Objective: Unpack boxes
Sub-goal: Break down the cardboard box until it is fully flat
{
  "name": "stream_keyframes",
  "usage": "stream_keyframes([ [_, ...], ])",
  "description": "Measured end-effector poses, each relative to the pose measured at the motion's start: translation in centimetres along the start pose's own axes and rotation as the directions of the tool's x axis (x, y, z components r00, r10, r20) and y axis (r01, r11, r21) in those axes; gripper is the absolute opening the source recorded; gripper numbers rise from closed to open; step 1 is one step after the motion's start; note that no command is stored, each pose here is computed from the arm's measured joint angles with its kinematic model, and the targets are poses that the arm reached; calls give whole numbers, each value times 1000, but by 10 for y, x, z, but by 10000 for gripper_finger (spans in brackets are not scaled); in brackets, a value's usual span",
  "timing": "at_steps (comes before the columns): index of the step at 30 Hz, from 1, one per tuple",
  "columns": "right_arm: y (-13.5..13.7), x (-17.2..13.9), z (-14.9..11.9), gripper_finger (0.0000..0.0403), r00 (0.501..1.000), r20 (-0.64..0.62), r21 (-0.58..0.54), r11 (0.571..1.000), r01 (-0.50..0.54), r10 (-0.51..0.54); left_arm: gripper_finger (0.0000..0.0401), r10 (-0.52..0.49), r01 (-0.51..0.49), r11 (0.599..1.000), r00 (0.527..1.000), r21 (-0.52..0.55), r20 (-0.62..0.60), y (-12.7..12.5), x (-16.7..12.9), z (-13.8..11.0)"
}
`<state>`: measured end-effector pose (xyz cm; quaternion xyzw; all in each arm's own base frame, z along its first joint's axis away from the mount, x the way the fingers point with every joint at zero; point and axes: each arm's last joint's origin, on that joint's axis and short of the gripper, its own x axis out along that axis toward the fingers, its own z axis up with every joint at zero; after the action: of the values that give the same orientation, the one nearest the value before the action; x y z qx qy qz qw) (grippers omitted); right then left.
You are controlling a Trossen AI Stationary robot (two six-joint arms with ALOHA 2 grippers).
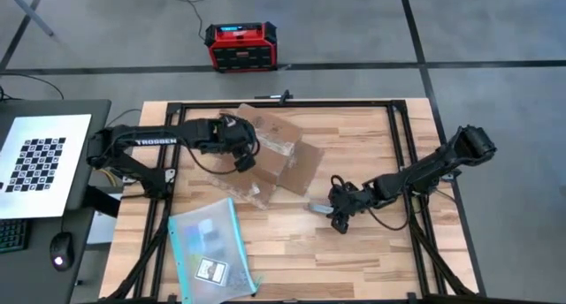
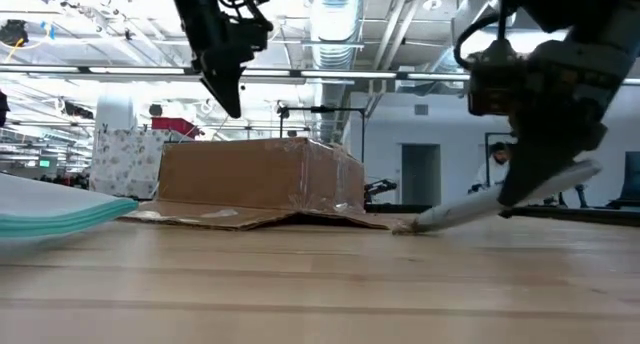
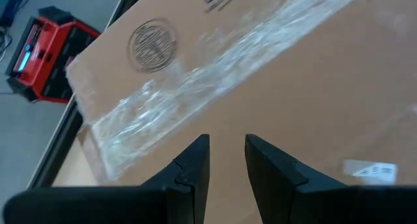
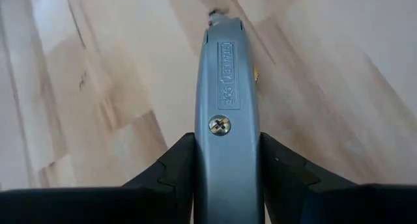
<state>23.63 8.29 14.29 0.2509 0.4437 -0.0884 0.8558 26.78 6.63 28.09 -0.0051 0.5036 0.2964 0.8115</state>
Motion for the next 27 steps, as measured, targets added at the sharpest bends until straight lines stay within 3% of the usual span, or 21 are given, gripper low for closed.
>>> stream_keyframes([
  [5,7,2,-11,121,1000,-28,-22,1000,-12,11,82,30,-31,999,998,-17,-56,15,6,-3],
  [8,11,0,-16,128,999,-43,-13,1000,-23,22,82,-5,2,999,997,-38,-82,20,10,-5],
  [15,13,-3,-25,247,980,-182,92,994,-67,83,82,-18,8,998,984,-58,-178,29,29,-22],
  [22,23,-17,28,273,983,-26,219,960,-173,183,82,17,-35,996,978,-84,-206,37,36,-28],
  [27,16,-16,79,274,934,228,344,875,-341,274,82,49,-71,993,977,-96,-209,45,38,-29],
])
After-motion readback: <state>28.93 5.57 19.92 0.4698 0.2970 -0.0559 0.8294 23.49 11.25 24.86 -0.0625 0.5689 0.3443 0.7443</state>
